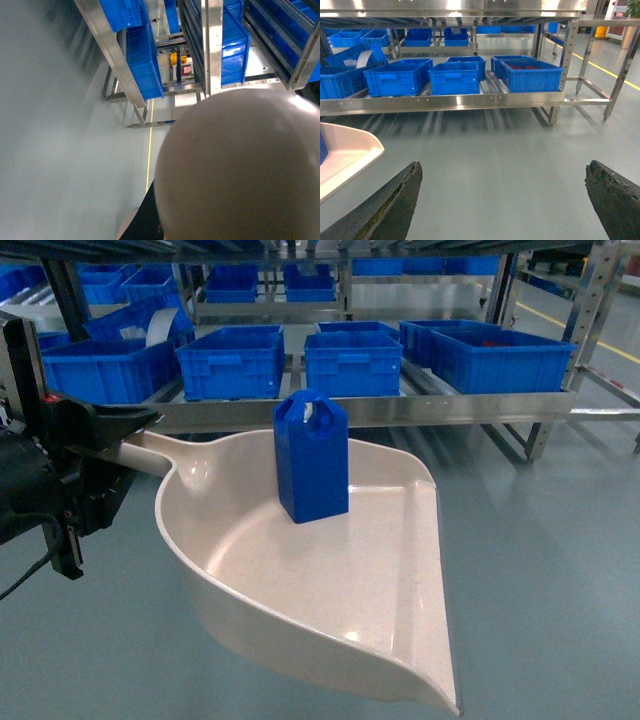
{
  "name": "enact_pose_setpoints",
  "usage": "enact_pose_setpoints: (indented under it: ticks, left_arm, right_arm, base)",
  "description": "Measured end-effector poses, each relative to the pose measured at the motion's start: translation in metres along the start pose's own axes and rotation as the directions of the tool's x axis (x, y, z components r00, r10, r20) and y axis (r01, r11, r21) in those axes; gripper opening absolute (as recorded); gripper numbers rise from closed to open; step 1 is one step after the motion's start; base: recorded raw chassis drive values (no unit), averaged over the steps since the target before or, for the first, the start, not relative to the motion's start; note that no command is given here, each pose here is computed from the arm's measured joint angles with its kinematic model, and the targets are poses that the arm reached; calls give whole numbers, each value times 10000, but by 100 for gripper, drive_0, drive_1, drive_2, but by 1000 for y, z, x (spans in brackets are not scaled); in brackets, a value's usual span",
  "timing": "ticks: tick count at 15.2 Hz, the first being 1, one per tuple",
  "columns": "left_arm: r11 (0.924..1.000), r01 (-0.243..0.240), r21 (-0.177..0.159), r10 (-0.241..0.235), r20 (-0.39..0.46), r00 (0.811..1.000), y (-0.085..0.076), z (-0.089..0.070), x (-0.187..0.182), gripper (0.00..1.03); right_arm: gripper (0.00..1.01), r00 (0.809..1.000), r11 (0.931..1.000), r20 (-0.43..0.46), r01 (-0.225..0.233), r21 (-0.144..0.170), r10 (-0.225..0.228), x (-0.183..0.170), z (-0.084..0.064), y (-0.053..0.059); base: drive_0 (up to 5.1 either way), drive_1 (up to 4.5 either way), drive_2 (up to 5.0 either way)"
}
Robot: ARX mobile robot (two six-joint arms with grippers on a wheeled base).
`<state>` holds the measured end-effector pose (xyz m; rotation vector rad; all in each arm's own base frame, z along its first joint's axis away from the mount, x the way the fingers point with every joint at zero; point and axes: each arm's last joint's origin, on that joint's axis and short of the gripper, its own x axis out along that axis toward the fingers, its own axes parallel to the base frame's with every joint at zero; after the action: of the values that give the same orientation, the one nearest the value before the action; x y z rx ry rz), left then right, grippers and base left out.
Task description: Place part in tray to right shelf
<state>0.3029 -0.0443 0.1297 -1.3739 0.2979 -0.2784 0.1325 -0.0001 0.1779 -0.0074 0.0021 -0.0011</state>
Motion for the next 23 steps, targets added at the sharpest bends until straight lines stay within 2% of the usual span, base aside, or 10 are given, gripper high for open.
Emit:
enact_pose_setpoints:
  ticks: [20,23]
  left_arm:
    - [10000,-9,5,9,-10,10000,0,0,-1,15]
    - [10000,-20,2,20,-12,10000,0,0,-1,15]
  right_arm:
    - [98,10000,10000,-30,-12,4,12,0,0,0]
    - [98,10000,10000,-19,-8,4,8,0,0,0]
  base:
    - [0,0,0]
    - [45,478,-389]
